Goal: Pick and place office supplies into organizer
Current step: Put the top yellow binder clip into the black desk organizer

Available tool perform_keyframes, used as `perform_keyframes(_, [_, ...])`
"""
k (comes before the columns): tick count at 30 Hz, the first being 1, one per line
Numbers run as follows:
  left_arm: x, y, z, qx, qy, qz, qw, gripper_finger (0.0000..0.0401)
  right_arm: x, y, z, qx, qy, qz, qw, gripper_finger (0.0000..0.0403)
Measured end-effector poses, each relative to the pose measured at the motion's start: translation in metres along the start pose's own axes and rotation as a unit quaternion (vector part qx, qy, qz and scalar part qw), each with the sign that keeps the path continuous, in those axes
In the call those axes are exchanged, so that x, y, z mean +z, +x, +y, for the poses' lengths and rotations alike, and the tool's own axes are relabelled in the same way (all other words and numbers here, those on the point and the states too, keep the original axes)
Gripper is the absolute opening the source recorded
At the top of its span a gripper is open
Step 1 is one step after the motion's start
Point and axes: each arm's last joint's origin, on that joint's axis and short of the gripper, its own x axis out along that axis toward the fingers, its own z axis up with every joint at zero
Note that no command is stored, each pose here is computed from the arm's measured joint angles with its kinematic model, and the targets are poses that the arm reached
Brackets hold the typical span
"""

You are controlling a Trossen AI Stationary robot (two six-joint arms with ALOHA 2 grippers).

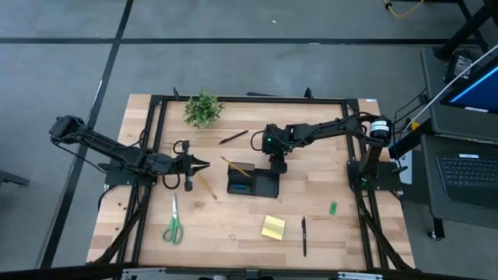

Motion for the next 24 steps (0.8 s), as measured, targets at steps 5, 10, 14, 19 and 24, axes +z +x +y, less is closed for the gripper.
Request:
perform_keyframes(5, [0.0, 0.0, 0.0, 0.0, -0.001, 0.0, 1.0, 0.002, 0.0, 0.0, 0.0, -0.001, 0.0, 0.001, 1.0, 0.0107])
perform_keyframes(10, [0.0, 0.0, 0.0, 0.0, -0.001, 0.0, 1.0, 0.0022, -0.001, 0.0, -0.001, -0.015, 0.001, 0.006, 1.0, 0.009])
perform_keyframes(14, [0.0, 0.0, 0.0, 0.0, -0.001, 0.0, 1.0, 0.0024, -0.002, -0.001, -0.004, -0.02, -0.005, 0.014, 1.0, 0.0091])
perform_keyframes(19, [0.0, 0.0, 0.0, 0.0, -0.004, 0.0, 1.0, 0.0021, -0.008, -0.002, -0.009, -0.02, 0.001, 0.04, 0.999, 0.0091])
perform_keyframes(24, [0.0, 0.0, 0.0, 0.0, -0.005, 0.0, 1.0, 0.0022, -0.01, -0.002, -0.012, -0.022, 0.005, 0.043, 0.999, 0.0091])
